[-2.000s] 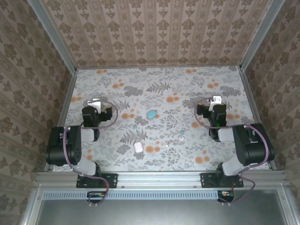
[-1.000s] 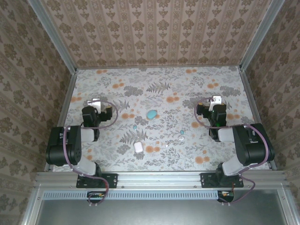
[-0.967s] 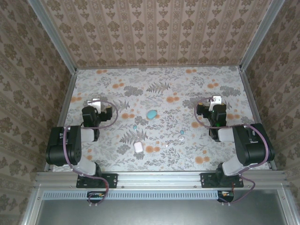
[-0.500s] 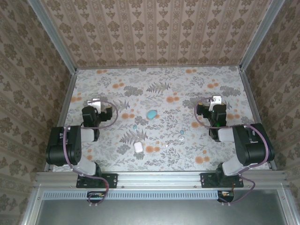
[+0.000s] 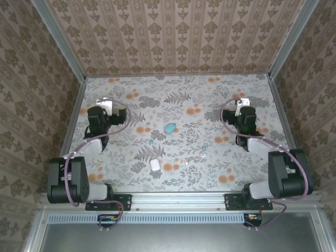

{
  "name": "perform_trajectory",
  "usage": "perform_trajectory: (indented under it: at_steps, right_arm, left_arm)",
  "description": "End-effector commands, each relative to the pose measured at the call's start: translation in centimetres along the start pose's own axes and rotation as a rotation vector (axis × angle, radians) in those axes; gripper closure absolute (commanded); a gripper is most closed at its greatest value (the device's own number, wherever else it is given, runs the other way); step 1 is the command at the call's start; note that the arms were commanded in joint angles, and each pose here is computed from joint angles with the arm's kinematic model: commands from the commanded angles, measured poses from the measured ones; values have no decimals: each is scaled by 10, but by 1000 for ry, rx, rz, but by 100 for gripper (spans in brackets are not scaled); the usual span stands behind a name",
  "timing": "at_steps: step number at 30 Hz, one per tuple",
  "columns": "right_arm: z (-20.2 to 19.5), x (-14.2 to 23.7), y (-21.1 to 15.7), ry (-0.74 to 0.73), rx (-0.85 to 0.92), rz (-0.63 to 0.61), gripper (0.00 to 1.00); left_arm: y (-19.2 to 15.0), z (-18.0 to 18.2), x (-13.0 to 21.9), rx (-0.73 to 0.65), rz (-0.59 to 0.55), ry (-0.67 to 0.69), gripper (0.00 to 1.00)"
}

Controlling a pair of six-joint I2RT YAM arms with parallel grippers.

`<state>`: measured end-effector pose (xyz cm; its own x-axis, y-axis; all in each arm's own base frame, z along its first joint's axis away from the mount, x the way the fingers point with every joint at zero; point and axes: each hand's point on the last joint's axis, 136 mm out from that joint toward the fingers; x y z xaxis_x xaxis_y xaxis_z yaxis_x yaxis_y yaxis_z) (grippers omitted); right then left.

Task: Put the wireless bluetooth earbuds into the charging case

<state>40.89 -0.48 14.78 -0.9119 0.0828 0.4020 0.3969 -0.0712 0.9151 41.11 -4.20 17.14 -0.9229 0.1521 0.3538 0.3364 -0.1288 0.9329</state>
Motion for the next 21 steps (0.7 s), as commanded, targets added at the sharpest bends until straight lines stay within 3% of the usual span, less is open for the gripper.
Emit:
perform_trajectory:
  at_steps: [1,5,10,13,17,21]
  right_arm:
    - [9,17,6,27,-107,123,0]
    - [21,28,11,25,-197,224,0]
    - [61,36,-12,59,-197,410,0]
    - [90,43,-23,102,-197,474,2]
    - [140,48,-50,186,-191,593,12]
    - [183,53,-66,223,-178,685,21]
  left_arm:
    - [-2,-46,1,-77,153,-158,0]
    - [-3,-110,2,-212,280,-282,0]
    - [-19,-182,7,-204,377,-464,2]
    - [-31,-215,5,-177,455,-540,8]
    - [-44,-231,-5,-37,562,-569,23]
    - [-54,-209,-17,95,599,-444,28]
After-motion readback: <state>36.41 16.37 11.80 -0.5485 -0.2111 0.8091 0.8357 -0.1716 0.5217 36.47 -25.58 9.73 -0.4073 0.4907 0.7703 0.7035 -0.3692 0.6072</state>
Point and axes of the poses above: each hand's point on the last joint's axis, 136 mm out from that joint toward the fingers, its own x axis back along the fingers, its own z axis along the line the jaws close on, y = z × x
